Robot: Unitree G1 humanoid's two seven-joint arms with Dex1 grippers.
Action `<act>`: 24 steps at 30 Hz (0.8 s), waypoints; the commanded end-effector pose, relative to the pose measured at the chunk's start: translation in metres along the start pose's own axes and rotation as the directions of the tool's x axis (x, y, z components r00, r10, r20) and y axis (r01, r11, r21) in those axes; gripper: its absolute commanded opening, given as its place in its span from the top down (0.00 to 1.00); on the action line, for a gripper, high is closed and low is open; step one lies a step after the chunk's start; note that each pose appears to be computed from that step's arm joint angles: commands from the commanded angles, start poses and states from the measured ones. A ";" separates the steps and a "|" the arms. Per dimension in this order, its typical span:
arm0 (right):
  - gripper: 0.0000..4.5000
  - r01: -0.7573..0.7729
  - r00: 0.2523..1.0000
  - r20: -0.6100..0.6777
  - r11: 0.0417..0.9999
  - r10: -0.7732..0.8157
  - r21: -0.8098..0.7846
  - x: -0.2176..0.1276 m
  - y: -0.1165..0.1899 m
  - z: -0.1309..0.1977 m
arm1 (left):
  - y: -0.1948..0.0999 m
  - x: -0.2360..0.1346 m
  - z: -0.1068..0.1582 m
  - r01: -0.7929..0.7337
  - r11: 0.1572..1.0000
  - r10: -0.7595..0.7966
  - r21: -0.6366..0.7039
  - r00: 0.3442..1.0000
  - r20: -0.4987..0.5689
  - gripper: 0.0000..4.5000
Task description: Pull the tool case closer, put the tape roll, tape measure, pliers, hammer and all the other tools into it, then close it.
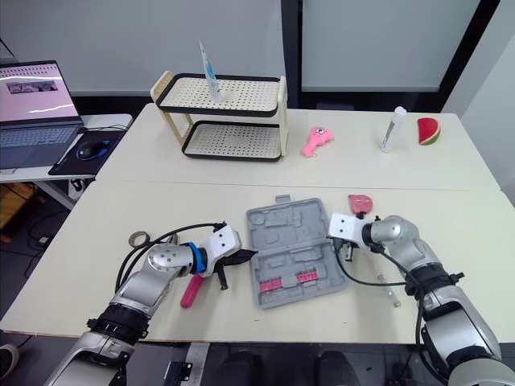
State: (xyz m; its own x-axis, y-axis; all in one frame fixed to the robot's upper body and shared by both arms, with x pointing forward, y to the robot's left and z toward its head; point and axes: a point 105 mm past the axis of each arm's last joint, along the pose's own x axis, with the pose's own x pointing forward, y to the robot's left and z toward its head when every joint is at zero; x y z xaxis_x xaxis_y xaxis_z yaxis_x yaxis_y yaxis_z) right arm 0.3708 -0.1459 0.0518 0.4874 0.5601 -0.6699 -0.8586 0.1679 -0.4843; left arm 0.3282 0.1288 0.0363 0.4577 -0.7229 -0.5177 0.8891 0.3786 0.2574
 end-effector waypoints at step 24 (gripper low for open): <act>1.00 -0.228 0.973 0.043 0.972 0.226 0.056 -0.031 0.083 0.025 | -0.057 0.009 0.009 0.269 0.938 -0.274 0.218 0.962 -0.008 1.00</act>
State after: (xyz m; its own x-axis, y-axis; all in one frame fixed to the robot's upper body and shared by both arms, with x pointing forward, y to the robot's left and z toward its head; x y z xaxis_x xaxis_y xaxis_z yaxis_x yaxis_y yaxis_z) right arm 0.2903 -0.1503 0.0385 0.3211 0.5458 -0.7740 -0.9454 0.1363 -0.2960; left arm 0.2966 0.1203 0.0255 0.2914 -0.7539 -0.5888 0.9474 0.1424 0.2866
